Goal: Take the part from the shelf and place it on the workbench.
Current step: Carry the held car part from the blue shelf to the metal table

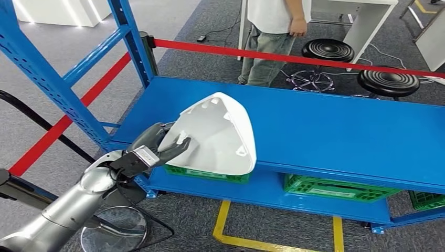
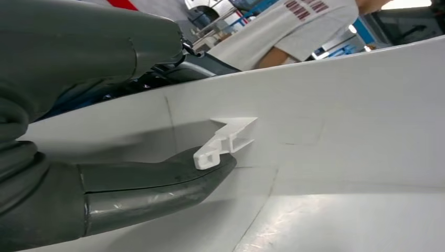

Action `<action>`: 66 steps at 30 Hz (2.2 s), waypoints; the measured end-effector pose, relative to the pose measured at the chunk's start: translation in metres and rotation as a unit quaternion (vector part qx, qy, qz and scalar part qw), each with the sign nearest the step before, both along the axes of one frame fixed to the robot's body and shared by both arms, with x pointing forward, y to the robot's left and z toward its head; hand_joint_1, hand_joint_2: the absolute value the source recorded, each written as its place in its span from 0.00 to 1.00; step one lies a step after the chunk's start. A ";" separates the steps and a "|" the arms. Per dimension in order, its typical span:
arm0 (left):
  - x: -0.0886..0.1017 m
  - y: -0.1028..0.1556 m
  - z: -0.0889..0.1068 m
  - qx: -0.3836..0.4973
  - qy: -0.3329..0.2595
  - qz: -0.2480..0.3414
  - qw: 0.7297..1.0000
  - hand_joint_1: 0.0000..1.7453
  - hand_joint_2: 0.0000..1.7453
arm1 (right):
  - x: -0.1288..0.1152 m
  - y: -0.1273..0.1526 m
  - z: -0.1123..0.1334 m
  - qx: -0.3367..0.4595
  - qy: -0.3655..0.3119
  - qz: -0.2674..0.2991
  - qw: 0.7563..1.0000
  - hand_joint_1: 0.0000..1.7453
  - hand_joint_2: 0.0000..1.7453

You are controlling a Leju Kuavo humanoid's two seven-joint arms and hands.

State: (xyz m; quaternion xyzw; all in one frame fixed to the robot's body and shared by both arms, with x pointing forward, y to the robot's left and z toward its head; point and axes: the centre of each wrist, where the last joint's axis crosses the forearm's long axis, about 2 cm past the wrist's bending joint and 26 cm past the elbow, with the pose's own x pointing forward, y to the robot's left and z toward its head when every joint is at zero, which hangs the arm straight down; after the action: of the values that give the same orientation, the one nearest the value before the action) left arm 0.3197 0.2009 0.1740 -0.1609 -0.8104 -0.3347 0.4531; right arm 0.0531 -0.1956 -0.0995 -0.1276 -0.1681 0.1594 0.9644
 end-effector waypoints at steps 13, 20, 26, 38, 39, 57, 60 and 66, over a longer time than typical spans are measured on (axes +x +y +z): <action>-0.002 0.002 -0.001 0.008 -0.003 -0.004 1.000 1.00 1.00 | 0.002 0.002 0.001 0.003 -0.002 0.001 1.000 0.00 1.00; -0.002 0.002 0.001 0.007 -0.007 -0.005 1.000 1.00 1.00 | 0.002 0.002 0.001 0.002 -0.008 0.001 1.000 0.00 1.00; -0.006 0.005 -0.002 0.009 -0.005 -0.005 1.000 1.00 1.00 | 0.000 0.001 0.000 0.012 -0.058 -0.019 0.998 0.00 1.00; -0.023 0.018 -0.019 -0.002 0.010 0.005 1.000 1.00 1.00 | 0.004 -0.001 0.000 0.069 -0.150 -0.075 0.983 0.00 1.00; -0.023 0.019 -0.020 -0.002 0.011 0.005 1.000 1.00 1.00 | 0.004 -0.001 0.000 0.071 -0.150 -0.076 0.983 0.00 1.00; -0.036 0.040 -0.036 -0.002 0.031 0.037 0.999 1.00 1.00 | -0.001 -0.005 -0.002 0.084 -0.117 -0.100 0.985 0.00 1.00; -0.037 0.042 -0.037 -0.004 0.032 0.041 0.999 1.00 1.00 | -0.002 -0.007 -0.002 0.083 -0.114 -0.101 0.985 0.00 1.00; -0.039 0.046 -0.035 -0.012 0.026 0.048 0.998 1.00 1.00 | -0.001 -0.010 -0.003 0.082 -0.111 -0.103 0.985 0.00 1.00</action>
State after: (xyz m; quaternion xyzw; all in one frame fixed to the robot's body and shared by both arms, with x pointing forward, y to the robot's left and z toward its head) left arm 0.2807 0.2469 0.1391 -0.1360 -0.8091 -0.2991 0.4873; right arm 0.0516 -0.2058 -0.1024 -0.0814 -0.2725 0.0296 0.9582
